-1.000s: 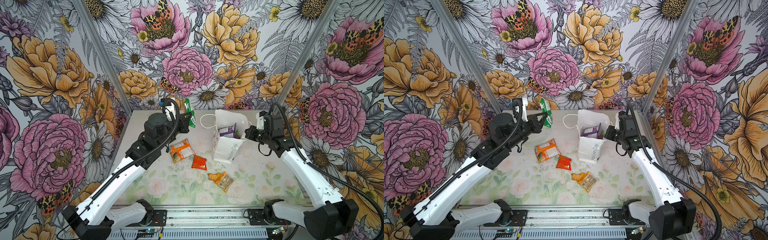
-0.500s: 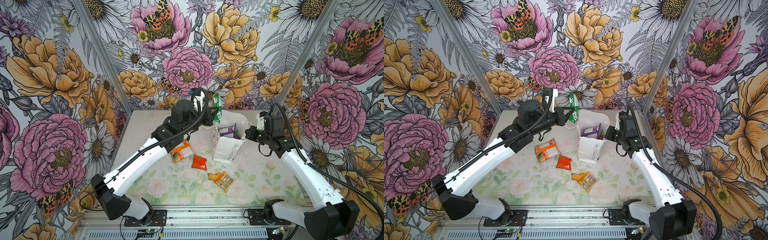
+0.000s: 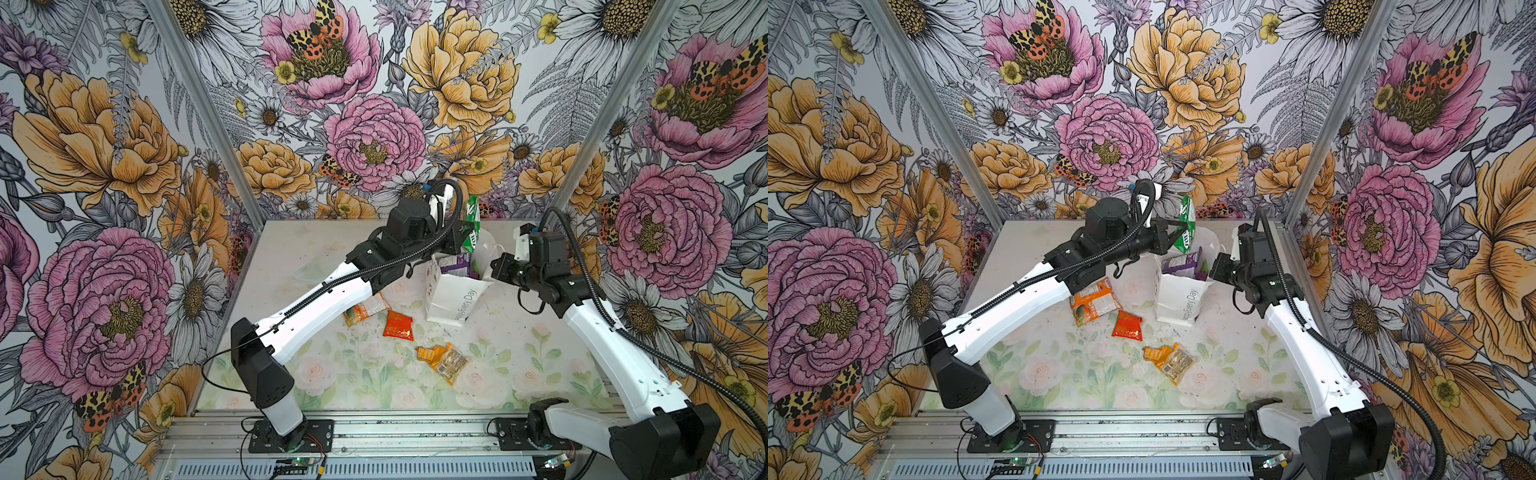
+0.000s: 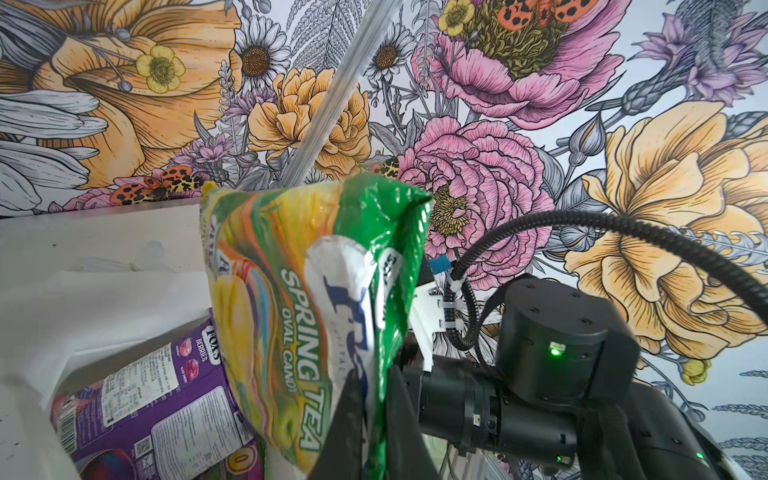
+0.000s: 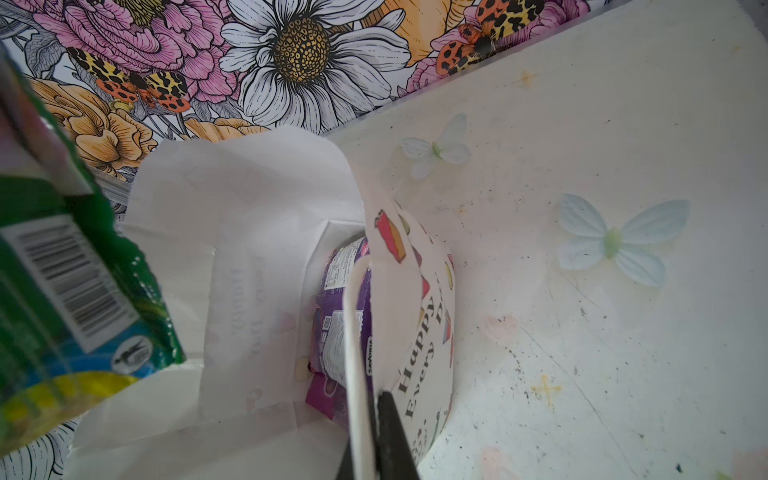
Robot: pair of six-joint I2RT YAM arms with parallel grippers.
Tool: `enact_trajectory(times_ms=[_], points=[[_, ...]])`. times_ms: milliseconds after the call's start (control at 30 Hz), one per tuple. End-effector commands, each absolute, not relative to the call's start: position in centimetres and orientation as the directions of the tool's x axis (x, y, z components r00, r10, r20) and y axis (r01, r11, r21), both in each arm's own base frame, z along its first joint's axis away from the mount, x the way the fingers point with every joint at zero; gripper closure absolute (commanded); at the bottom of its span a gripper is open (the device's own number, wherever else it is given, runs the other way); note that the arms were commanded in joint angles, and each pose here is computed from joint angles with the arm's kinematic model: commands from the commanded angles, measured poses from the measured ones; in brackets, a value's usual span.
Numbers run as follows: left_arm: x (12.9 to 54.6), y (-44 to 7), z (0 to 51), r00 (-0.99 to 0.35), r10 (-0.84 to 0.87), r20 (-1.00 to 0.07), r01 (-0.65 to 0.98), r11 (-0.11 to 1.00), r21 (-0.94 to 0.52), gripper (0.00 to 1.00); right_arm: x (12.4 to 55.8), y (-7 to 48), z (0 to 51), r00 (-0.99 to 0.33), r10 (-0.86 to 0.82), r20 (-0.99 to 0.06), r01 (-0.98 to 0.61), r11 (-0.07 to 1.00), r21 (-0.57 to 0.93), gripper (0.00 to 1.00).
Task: Place the snacks into the paper bag
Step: 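Lower the green Spring Tea bag into the paper bag with the left gripper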
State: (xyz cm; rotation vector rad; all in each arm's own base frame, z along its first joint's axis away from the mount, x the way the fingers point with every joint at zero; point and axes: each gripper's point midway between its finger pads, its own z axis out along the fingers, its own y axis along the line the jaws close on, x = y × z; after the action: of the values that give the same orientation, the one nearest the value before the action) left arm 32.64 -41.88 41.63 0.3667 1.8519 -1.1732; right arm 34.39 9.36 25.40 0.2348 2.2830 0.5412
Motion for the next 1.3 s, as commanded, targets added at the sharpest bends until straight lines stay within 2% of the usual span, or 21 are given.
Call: enact_trajectory(times_ms=[0, 700, 900, 1267], points=[[32.2, -42.6, 43.5, -0.557, -0.226, -0.799, 0.664, 0.456, -0.593, 1.0, 34.0, 9.4, 25.8, -0.684, 0.329, -0.651, -0.009, 0.888, 0.459, 1.0], [35.9, -46.9, 33.4, -0.73, -0.071, -0.68, 0.518, 0.591, -0.618, 1.0, 34.3, 9.2, 25.4, -0.687, 0.325, -0.649, 0.0, 0.894, 0.447, 1.0], [35.1, -46.7, 34.2, -0.722, -0.069, -0.688, 0.53, 0.584, -0.615, 1.0, 34.3, 9.2, 25.0, -0.692, 0.324, -0.645, 0.004, 0.895, 0.445, 1.0], [31.8, -43.5, 40.1, -0.617, -0.122, -0.778, 0.579, 0.599, -0.553, 1.0, 34.4, 9.2, 24.9, -0.695, 0.327, -0.641, 0.009, 0.894, 0.447, 1.0]])
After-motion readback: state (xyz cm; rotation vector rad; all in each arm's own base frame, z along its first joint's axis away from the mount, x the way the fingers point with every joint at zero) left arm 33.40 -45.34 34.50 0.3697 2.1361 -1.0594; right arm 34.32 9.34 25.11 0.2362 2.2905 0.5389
